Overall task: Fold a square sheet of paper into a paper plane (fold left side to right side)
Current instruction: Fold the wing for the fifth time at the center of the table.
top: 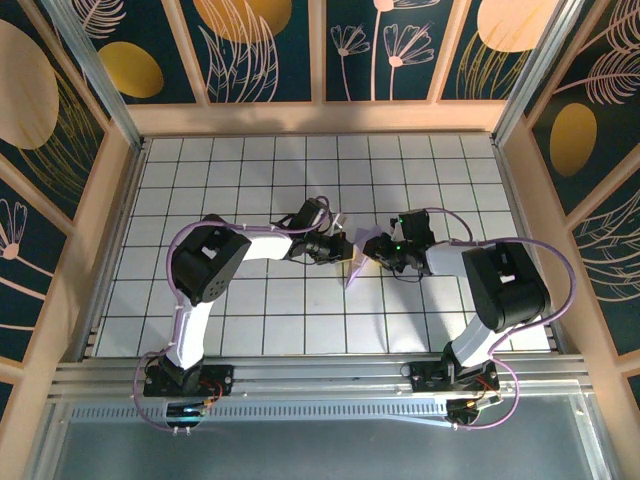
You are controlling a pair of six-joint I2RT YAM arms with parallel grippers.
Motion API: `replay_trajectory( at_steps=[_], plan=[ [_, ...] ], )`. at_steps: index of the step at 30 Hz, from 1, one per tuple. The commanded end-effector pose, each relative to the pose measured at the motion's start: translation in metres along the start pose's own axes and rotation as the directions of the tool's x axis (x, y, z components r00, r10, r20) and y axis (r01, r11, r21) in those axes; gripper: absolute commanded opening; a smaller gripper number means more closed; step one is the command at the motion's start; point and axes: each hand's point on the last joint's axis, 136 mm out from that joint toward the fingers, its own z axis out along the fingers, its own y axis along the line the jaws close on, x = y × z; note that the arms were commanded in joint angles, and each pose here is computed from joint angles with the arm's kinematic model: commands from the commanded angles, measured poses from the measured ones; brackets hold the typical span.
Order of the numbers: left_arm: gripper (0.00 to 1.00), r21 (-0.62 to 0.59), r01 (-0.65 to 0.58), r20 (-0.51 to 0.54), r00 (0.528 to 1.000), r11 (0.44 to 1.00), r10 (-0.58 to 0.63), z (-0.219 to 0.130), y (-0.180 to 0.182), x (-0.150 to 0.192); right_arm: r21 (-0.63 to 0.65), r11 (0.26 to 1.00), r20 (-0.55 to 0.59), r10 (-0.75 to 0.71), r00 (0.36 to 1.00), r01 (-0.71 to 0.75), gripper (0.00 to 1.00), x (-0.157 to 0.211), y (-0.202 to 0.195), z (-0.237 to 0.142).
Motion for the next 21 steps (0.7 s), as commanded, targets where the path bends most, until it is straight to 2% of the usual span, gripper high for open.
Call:
replay_trajectory(
  at_steps=[1, 21],
  plan=[
    [0.01, -0.031, -0.015, -0.009, 1.000, 0.999, 0.015, 0.005, 0.009, -0.002, 0.131, 0.990, -0.005, -0.047, 0.999, 0.047, 0.32, 0.008, -0.030, 0.022],
    [0.02, -0.024, -0.054, -0.003, 0.999, 0.998, 0.054, -0.002, 0.000, -0.005, 0.161, 0.973, 0.003, -0.169, 0.986, 0.167, 0.32, -0.017, -0.018, 0.025]
  ],
)
